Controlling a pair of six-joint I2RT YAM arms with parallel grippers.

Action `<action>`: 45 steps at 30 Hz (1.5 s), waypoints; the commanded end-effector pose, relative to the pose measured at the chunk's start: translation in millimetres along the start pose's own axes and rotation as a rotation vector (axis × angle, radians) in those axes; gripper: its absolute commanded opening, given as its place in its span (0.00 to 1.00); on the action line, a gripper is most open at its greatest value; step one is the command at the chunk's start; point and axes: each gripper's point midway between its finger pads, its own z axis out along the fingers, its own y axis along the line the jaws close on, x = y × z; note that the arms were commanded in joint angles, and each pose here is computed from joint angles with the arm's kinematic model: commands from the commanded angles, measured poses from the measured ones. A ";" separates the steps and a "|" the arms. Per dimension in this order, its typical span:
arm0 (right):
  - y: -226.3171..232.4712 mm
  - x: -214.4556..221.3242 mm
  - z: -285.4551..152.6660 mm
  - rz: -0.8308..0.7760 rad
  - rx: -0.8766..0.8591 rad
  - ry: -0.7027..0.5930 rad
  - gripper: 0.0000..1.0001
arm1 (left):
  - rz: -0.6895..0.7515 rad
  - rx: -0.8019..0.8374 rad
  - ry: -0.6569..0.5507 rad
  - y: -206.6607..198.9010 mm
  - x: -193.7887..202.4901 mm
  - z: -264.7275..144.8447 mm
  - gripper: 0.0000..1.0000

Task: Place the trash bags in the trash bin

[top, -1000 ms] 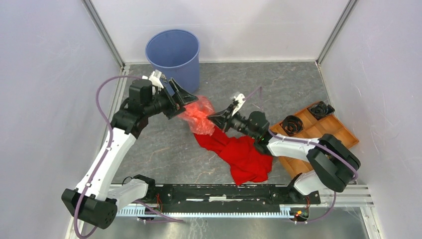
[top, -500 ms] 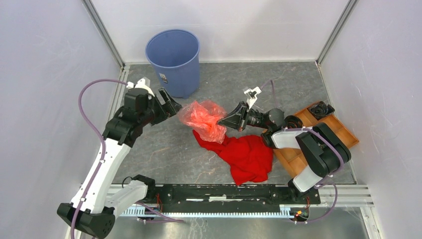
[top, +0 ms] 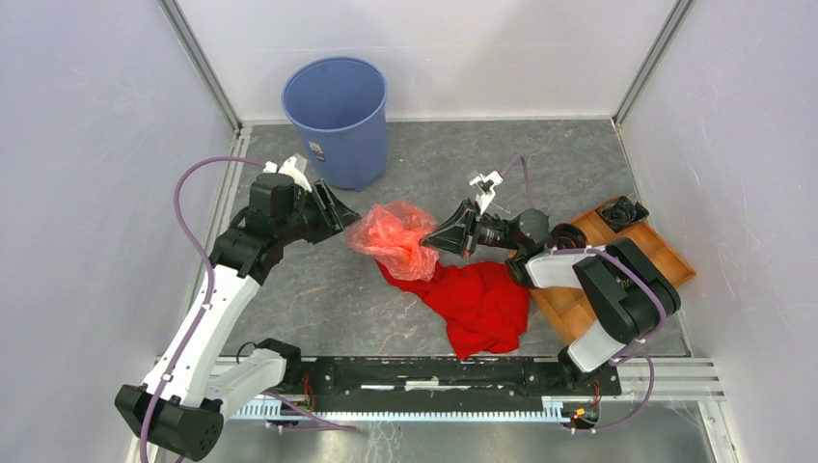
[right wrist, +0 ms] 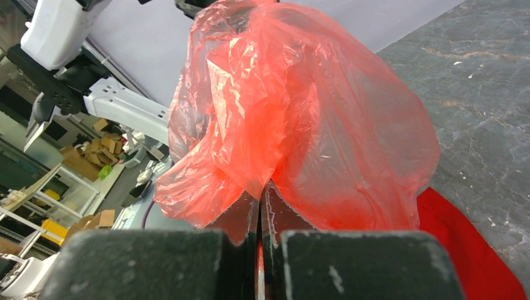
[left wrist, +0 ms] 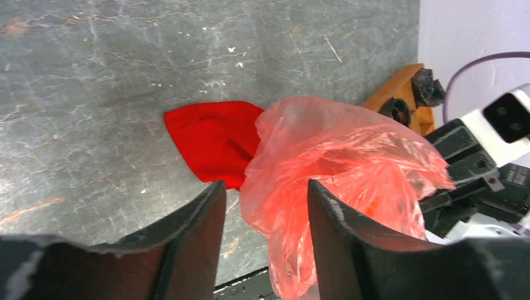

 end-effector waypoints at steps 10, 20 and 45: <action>-15.5 2.7 -1.3 -0.066 0.078 0.028 0.00 | -0.033 0.158 0.000 -29.4 0.9 -10.8 0.72; -5.3 -4.0 -1.6 -0.066 0.054 0.002 0.00 | -0.065 0.039 0.038 -1.0 15.1 1.8 0.66; -62.1 25.1 -22.8 -0.085 0.359 0.142 0.03 | 0.012 0.108 -0.092 -22.2 -17.4 -9.6 0.02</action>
